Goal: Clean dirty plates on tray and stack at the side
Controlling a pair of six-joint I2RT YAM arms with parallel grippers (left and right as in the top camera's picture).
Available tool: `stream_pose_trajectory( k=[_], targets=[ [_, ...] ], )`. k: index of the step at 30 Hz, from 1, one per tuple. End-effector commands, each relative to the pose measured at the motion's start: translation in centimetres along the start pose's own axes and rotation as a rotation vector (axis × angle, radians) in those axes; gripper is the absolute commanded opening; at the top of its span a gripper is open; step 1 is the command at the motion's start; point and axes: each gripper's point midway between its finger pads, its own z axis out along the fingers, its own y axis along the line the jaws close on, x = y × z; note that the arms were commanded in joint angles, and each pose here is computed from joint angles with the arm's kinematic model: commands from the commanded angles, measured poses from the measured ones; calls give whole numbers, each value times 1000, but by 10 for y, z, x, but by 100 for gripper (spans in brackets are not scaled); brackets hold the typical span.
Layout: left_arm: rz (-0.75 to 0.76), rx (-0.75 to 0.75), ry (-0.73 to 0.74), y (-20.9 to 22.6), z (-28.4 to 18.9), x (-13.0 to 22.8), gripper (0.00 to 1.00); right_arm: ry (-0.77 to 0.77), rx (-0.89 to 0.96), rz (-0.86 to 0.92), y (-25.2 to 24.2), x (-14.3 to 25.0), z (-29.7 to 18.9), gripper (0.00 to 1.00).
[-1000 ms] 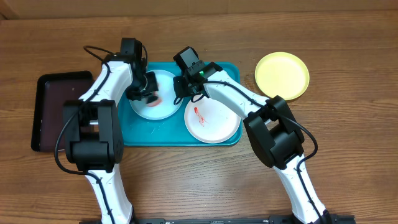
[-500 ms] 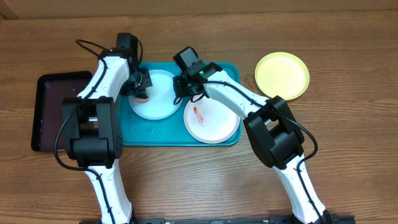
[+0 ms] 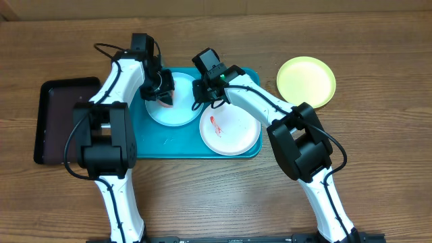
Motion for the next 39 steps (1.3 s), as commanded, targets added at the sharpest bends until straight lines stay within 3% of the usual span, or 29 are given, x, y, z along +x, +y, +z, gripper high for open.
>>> stream_pose_trajectory(
  k=[1, 8, 11, 12, 13, 16, 20, 24, 31, 39],
  targets=[
    [155, 297, 188, -56, 28, 47, 4, 43, 0, -26, 4, 18, 8, 4],
    [148, 300, 210, -56, 27, 53, 4, 46, 1, -26, 4, 19, 8, 4],
    [197, 267, 252, -45, 25, 64, 13, 52, 4, -25, 3, 20, 8, 4],
    [193, 207, 266, -34, 26, 66, 12, 54, 5, -25, 3, 21, 7, 4],
    [190, 123, 274, -18, 27, 67, 4, 55, 5, -25, 3, 21, 7, 4],
    [89, -206, 265, 37, 24, 64, 4, 53, 5, -25, 3, 21, 7, 4],
    [-43, -632, 149, 101, -11, 48, 4, 48, 2, -26, 3, 19, 8, 4],
    [-130, -810, 11, 118, -47, 30, 4, 49, 2, -26, 3, 20, 8, 4],
    [-173, -749, -140, 98, -88, 2, 4, 47, 1, -25, 4, 19, 7, 4],
    [-359, -447, -314, 67, -161, -12, 4, 22, -23, -110, 23, -8, -30, 4]
  ],
)
